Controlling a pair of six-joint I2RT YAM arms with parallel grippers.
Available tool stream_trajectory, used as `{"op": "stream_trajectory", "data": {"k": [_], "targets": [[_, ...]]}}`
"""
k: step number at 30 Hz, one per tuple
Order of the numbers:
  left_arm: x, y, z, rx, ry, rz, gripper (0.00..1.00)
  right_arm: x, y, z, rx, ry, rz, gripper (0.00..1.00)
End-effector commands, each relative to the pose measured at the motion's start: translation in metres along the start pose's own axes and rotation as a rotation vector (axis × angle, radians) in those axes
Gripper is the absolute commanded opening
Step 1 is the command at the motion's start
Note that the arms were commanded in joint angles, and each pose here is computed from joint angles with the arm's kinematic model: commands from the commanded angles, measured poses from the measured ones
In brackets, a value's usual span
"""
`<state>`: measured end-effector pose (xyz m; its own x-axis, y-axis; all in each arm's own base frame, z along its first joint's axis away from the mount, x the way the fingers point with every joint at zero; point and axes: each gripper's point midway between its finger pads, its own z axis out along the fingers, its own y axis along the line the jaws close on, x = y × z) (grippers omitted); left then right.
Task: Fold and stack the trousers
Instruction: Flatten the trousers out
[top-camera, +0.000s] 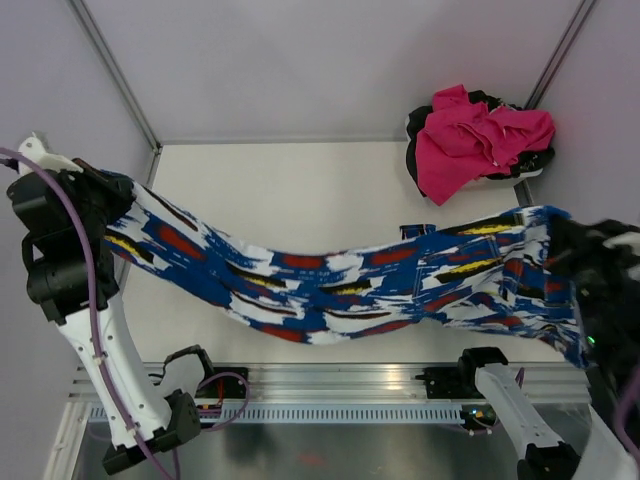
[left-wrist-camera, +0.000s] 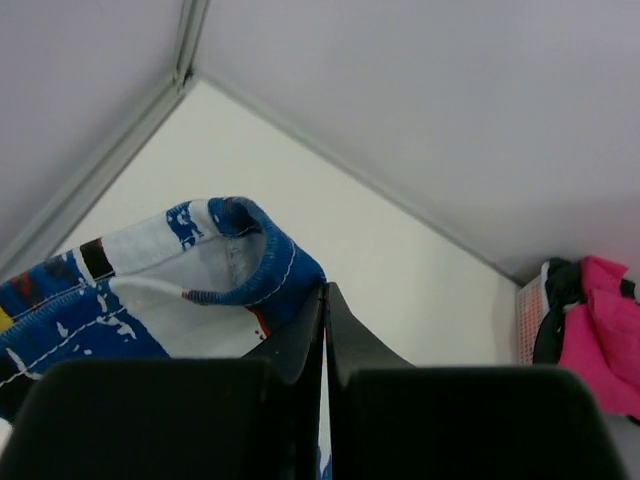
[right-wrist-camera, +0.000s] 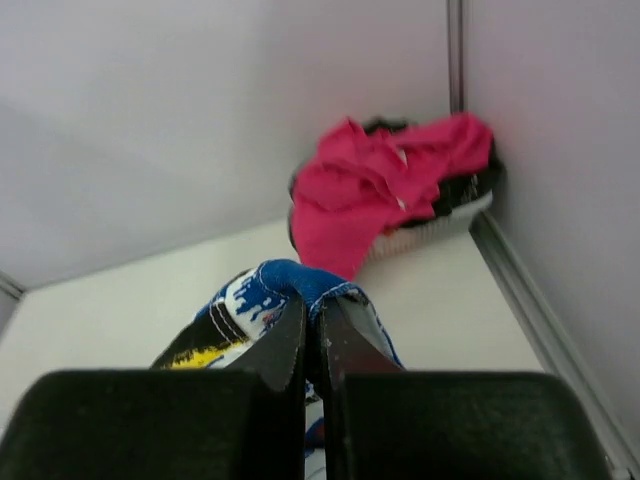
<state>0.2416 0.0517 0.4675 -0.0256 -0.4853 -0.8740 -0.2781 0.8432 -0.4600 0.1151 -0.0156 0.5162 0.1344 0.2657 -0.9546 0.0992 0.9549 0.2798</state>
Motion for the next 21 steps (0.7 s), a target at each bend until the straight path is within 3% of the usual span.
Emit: {"op": "stream_trajectory", "data": {"k": [1, 2, 5, 11, 17, 21], "targets": [[0.055, 0.020, 0.048, -0.019, 0.189, -0.079, 0.02, 0.118, -0.032, 0.067, 0.194, 0.354, -0.043, 0.00], [0.076, 0.031, 0.059, -0.042, 0.237, -0.100, 0.02, 0.150, -0.036, 0.078, 0.204, 0.411, -0.047, 0.00], [0.104, 0.047, 0.083, -0.057, 0.277, -0.135, 0.02, 0.167, -0.035, 0.105, 0.194, 0.368, -0.021, 0.00], [0.113, 0.053, 0.112, -0.033, 0.277, -0.142, 0.02, 0.207, -0.037, 0.166, 0.225, 0.441, -0.073, 0.00], [0.071, 0.042, 0.119, -0.002, 0.119, -0.111, 0.02, 0.169, -0.053, 0.210, 0.253, 0.297, -0.034, 0.00], [0.065, 0.047, 0.133, -0.016, 0.075, -0.116, 0.02, 0.147, -0.072, 0.230, 0.272, 0.248, -0.042, 0.00]]}}
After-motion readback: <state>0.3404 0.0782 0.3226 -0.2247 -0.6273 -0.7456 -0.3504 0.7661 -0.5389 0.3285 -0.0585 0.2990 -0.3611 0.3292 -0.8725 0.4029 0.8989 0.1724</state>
